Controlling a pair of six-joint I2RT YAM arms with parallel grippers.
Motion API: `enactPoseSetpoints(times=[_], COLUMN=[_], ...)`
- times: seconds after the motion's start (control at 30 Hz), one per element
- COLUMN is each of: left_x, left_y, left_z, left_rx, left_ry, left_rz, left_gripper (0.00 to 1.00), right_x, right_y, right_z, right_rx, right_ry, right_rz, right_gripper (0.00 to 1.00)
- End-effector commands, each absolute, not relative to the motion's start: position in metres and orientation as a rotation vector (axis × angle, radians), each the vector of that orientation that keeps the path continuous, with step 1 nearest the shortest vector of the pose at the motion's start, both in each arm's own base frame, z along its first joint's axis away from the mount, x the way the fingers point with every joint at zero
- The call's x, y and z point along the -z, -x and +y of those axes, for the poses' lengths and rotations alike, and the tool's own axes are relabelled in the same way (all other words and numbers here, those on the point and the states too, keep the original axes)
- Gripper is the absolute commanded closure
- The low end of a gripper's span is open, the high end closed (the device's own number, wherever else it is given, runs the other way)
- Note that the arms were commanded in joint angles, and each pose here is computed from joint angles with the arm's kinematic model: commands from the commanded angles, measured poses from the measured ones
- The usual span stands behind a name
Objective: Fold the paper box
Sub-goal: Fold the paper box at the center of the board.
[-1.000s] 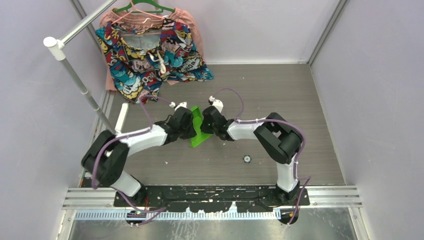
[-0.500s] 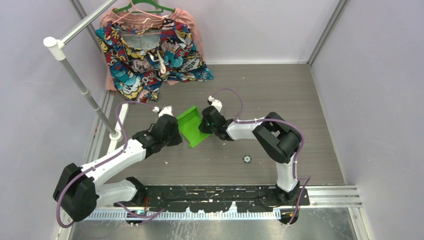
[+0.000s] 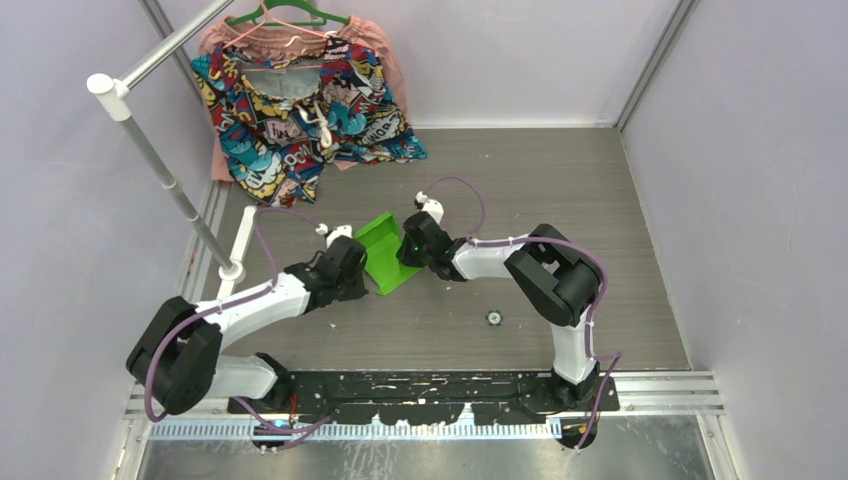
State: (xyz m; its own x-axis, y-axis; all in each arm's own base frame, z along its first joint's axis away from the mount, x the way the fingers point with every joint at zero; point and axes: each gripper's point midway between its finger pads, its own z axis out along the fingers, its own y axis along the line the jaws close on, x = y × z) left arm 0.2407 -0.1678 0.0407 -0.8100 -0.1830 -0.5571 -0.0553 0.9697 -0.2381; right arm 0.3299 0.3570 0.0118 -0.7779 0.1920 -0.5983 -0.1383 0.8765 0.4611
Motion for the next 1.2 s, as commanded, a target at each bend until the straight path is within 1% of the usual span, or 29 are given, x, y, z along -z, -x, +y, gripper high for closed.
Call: enactPoseSetpoints(times=[0.0, 0.3, 0.83, 1.17], left_x=[-0.059, -0.073, -0.049, -0.056], left_y=[-0.27, -0.285, -0.29, -0.295], left_z=[-0.184, -0.188, -0.199, -0.202], left_rx=[0.341, 0.342, 0.344, 0.354], left_ry=[0.188, 0.175, 0.157, 0.152], left_rz=[2.409, 2.347, 2.403, 2.389], left_gripper=[1.0, 1.0, 1.0, 1.0], right_x=[0.1, 0.102, 0.108, 0.109], right_y=[-0.233, -0.233, -0.229, -0.228], right_z=[0.269, 0.27, 0.269, 0.269], right_rx=[-0.191, -0.198, -0.203, -0.204], right_ry=[0.101, 0.1, 0.098, 0.1], right_rz=[2.835, 2.835, 2.846, 2.847], right_gripper=[0.99, 0.99, 0.99, 0.99])
